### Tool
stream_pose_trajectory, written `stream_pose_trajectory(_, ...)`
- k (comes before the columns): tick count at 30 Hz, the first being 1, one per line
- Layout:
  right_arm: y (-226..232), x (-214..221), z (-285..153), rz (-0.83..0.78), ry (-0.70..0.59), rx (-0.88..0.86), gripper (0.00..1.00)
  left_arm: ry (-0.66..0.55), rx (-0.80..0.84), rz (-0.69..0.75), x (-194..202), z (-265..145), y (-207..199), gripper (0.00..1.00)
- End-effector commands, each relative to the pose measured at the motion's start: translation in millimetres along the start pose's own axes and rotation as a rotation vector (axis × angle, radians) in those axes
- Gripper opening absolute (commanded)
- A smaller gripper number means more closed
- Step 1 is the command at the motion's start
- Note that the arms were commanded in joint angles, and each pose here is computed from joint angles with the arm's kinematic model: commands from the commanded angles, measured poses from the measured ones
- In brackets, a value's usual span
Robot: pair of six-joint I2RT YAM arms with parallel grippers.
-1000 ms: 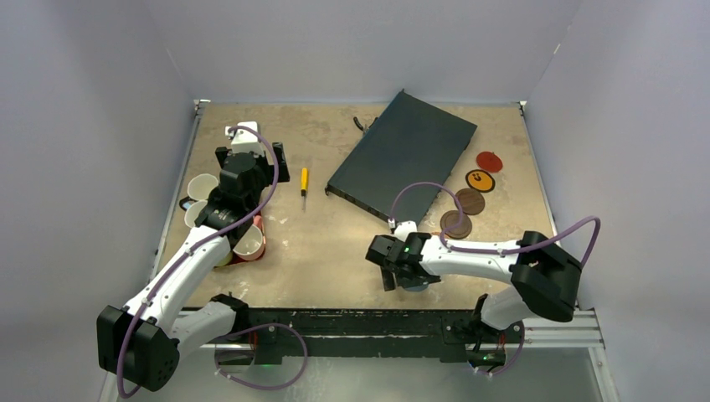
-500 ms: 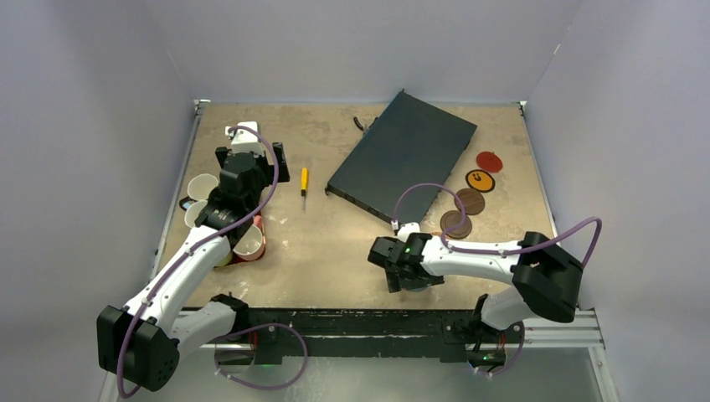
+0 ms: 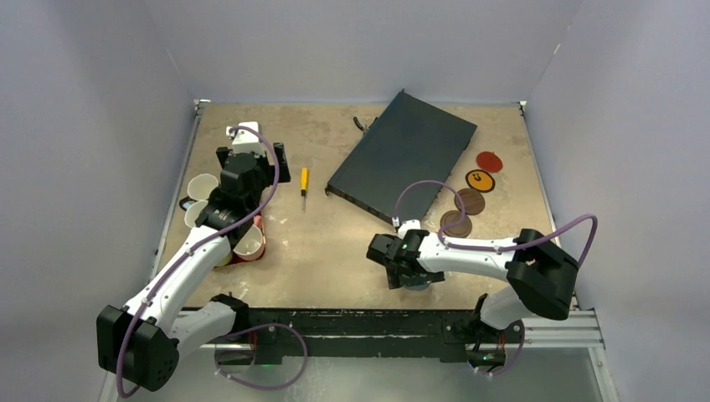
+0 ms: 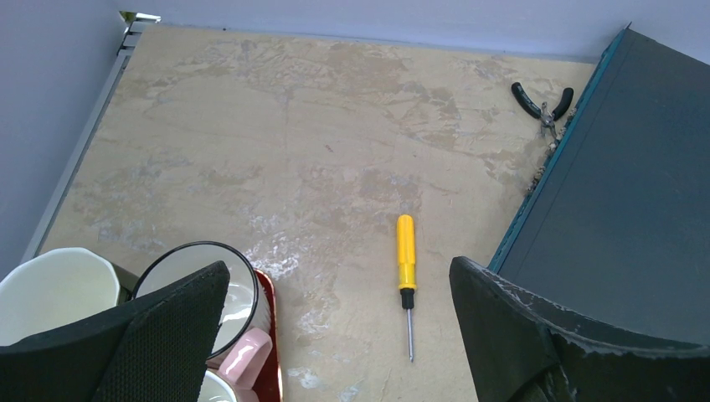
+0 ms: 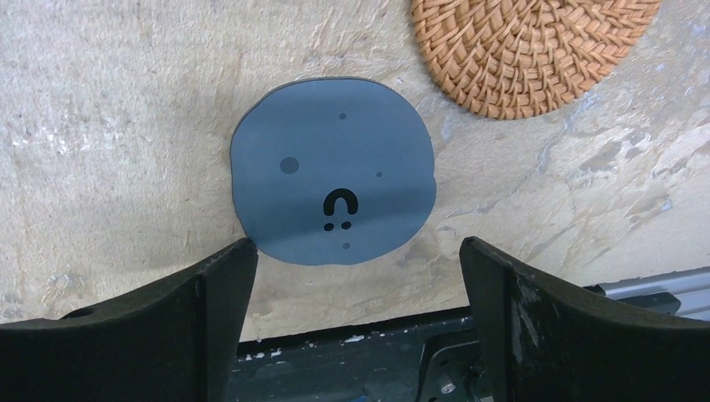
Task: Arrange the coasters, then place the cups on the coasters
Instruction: Move the coaster to the center of the board, then pick up the cup from the tray.
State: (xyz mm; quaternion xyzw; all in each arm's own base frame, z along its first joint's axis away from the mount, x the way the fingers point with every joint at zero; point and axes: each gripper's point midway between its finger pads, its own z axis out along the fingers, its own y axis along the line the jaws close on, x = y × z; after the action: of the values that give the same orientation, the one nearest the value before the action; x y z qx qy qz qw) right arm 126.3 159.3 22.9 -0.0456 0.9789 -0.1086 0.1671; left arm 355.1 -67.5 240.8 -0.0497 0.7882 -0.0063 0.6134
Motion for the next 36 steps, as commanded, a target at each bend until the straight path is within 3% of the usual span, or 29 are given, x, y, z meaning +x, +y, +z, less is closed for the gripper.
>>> stream_pose_trajectory(1,-17,-3,7,0.023,-0.020,0.093,0.95,-0.039,0.022,-0.028,-13,-3,-6,0.99)
stream_pose_trajectory(17,-16,-8,7,0.036,-0.028,0.095,0.96,-0.039,0.022,-0.026,-13,-3,-6,0.99)
stream_pose_trajectory(28,24,-42,-38,-0.008,-0.127,-0.201,0.98,-0.042,0.015,-0.027,-14,-3,-5,0.99)
stream_pose_trajectory(36,48,-101,-88,-0.040,-0.291,-0.395,0.98,-0.049,0.046,-0.033,-18,-5,-11,0.99)
